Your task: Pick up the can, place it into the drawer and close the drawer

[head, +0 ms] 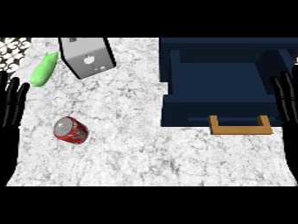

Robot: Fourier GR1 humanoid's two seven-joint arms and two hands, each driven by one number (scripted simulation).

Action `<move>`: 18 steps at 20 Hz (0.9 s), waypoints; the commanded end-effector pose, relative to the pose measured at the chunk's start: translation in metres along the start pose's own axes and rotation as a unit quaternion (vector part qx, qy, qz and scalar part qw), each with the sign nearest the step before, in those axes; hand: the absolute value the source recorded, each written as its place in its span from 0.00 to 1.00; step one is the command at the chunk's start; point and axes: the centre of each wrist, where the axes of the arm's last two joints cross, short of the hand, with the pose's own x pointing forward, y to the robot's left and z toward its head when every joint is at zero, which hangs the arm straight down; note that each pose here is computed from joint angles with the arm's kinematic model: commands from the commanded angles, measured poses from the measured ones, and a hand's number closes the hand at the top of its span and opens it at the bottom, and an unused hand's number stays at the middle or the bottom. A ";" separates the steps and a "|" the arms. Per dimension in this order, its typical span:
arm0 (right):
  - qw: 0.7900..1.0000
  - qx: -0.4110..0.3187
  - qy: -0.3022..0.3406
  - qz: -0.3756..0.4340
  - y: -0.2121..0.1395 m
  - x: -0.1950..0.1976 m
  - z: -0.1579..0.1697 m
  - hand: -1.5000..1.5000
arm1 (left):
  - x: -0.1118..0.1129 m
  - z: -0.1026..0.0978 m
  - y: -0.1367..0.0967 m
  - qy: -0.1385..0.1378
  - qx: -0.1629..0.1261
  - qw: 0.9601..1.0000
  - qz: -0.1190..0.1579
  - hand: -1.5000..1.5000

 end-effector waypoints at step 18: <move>0.975 -0.123 0.182 0.023 -0.058 -0.010 0.065 0.00 | -0.006 -0.042 0.178 0.097 -0.393 0.909 0.101 0.00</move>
